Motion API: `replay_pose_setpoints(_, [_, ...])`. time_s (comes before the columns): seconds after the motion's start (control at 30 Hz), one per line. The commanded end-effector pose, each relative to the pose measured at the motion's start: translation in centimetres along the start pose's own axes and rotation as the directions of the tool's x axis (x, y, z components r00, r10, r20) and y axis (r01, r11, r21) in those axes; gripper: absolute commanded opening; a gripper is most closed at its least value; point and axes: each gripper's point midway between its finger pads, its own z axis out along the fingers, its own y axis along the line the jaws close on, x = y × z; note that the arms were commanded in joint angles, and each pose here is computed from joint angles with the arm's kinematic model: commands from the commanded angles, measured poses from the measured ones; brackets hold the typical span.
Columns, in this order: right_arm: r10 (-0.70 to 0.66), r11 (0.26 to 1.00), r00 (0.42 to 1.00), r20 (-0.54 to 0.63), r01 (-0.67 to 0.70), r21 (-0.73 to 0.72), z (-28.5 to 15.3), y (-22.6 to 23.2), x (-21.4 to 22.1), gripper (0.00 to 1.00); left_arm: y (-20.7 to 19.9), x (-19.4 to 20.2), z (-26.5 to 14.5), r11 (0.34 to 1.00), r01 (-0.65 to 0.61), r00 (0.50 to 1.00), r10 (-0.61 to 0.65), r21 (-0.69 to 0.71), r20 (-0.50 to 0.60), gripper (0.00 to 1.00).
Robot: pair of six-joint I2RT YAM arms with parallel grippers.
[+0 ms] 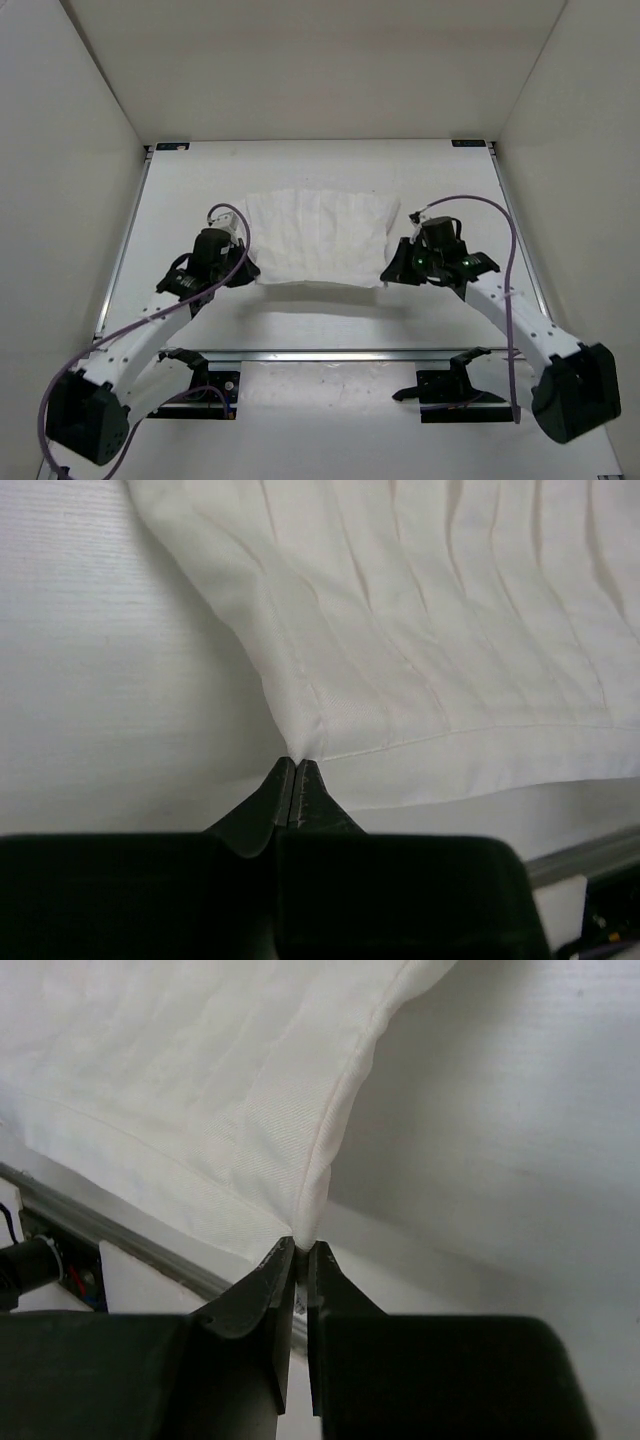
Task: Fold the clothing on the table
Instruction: Fold the skirt
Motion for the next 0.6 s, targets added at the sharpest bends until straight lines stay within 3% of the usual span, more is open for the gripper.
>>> replay_pose_setpoints(0.0, [0.049, 0.997, 0.997, -0.063, -0.045, 0.059, -2.4, -1.4, 3.6, 0.0, 0.4, 1.9, -3.4, 0.999, -0.031, 0.997, 0.031, -0.009, -0.066, 0.0])
replay_pose_setpoints(0.17, [0.077, 0.997, 0.992, -0.098, -0.076, 0.016, -6.0, -1.0, 7.5, 0.0, 0.0, 4.0, -6.7, 0.999, 0.001, 0.996, 0.003, 0.045, -0.087, 0.0])
replay_pose_setpoints(0.33, [0.115, 0.987, 0.989, -0.09, -0.125, -0.104, -9.3, 1.1, 8.2, 0.0, -1.2, 2.7, -9.0, 0.992, 0.045, 0.998, -0.039, 0.12, -0.05, 0.0])
replay_pose_setpoints(0.57, [0.214, 0.942, 0.975, 0.063, -0.19, -0.276, -9.4, 3.3, 0.0, 0.0, -2.1, -4.7, -6.9, 0.98, 0.129, 0.984, -0.145, 0.149, 0.104, 0.0])
